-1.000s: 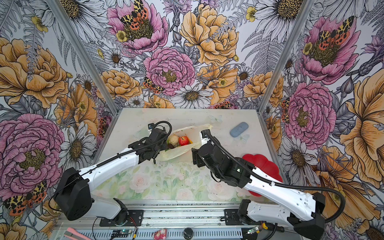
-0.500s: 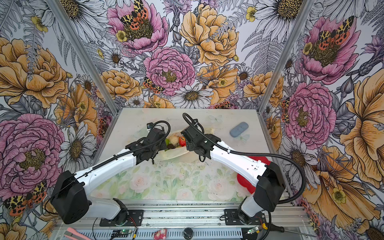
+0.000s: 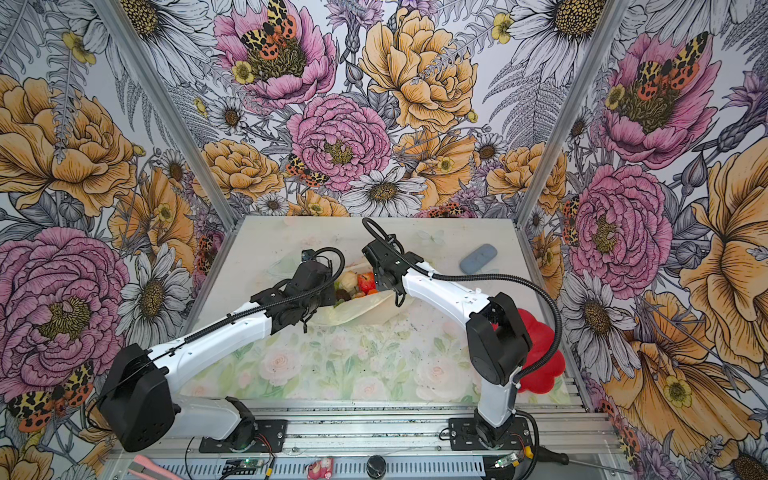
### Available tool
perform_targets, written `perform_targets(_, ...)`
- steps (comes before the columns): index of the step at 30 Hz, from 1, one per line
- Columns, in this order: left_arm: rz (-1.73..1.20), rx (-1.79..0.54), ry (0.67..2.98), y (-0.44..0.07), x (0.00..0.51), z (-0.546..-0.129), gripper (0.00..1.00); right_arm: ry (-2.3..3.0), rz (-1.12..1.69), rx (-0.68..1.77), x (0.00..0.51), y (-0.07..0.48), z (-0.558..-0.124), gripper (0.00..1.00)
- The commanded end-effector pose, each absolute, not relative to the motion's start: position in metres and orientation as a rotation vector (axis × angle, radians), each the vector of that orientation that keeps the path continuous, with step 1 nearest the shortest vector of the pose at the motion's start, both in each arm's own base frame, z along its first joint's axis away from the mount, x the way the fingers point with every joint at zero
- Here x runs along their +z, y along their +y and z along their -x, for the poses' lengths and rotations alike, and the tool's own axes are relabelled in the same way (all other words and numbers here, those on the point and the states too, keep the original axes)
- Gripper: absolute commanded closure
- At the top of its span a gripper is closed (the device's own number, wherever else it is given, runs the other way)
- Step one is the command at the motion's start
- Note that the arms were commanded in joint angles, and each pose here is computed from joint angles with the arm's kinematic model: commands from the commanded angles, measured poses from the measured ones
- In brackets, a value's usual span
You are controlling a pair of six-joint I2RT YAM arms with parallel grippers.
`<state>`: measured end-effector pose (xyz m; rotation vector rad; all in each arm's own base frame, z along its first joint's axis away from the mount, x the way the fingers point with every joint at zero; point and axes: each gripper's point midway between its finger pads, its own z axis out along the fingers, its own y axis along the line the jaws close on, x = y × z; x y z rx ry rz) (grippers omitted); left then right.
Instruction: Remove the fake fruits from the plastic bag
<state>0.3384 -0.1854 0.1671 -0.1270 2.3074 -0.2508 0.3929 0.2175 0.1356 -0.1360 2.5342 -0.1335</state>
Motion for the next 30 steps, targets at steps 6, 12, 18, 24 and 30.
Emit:
perform_targets(6,0.138,-0.437,2.276,-0.183,0.172,-0.338,1.00,2.531,0.179,0.177,0.126,0.261,-0.412,0.34)
perform_targets(12,0.162,-0.444,2.286,-0.178,0.168,-0.338,1.00,2.512,0.202,0.332,0.135,0.280,-0.408,0.81)
perform_targets(18,0.260,-0.411,2.305,-0.154,0.163,-0.348,1.00,2.432,0.220,0.488,0.174,0.284,-0.394,1.00)
perform_targets(24,0.377,-0.399,2.239,-0.112,0.187,-0.373,1.00,2.247,0.160,0.719,0.239,0.264,-0.386,1.00)
perform_targets(30,0.480,-0.501,2.085,-0.079,0.212,-0.391,1.00,2.053,-0.109,0.993,0.247,0.213,-0.398,1.00)
